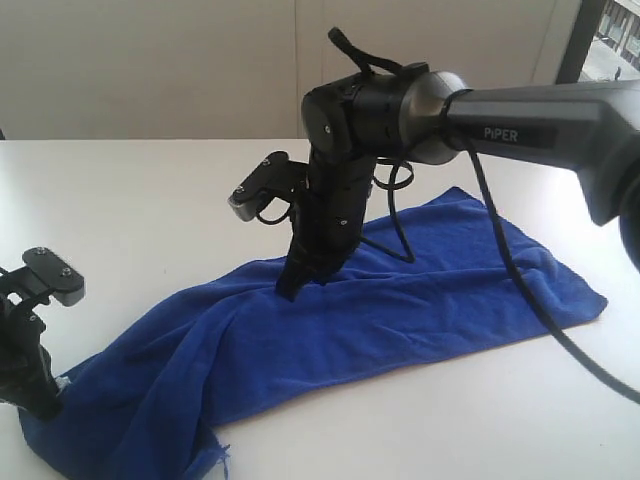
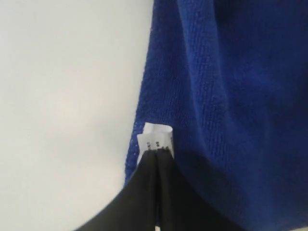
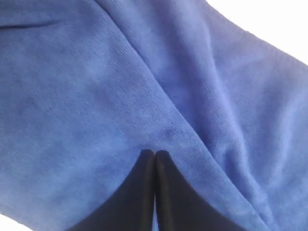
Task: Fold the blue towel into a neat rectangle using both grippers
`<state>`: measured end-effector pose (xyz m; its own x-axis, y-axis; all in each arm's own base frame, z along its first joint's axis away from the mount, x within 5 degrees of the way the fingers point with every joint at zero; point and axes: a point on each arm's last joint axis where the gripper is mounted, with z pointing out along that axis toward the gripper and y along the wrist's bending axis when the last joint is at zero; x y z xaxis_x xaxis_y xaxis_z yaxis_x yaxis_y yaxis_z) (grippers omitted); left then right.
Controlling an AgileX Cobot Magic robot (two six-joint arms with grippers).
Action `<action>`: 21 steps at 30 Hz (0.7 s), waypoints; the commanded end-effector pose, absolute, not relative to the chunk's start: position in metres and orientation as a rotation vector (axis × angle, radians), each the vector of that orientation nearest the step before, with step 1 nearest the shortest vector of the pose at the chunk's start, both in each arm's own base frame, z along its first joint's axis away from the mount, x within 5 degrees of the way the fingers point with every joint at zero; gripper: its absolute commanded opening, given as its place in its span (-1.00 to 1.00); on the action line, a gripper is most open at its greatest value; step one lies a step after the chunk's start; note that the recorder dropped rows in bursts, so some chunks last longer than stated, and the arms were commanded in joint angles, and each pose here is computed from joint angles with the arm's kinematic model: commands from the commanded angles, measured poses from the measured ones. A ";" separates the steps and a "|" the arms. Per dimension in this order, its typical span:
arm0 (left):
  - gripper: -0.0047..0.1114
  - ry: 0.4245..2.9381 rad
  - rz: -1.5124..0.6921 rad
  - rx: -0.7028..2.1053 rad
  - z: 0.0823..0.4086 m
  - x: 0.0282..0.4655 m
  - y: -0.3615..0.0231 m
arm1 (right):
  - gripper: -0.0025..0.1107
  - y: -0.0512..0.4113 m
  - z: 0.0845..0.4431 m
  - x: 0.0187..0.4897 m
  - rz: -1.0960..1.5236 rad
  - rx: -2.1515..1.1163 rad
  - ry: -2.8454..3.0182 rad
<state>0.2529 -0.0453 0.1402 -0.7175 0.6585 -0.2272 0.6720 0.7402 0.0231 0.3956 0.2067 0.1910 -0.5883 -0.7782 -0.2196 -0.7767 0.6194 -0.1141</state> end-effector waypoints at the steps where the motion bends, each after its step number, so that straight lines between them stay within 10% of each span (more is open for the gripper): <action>1: -0.92 2.669 0.060 1.088 0.133 0.262 -0.039 | -0.94 0.175 0.189 0.406 -0.045 -1.197 2.678; 21: -0.92 2.641 0.229 0.895 0.197 0.320 -0.011 | -0.94 0.063 0.172 0.415 -0.082 -0.795 2.782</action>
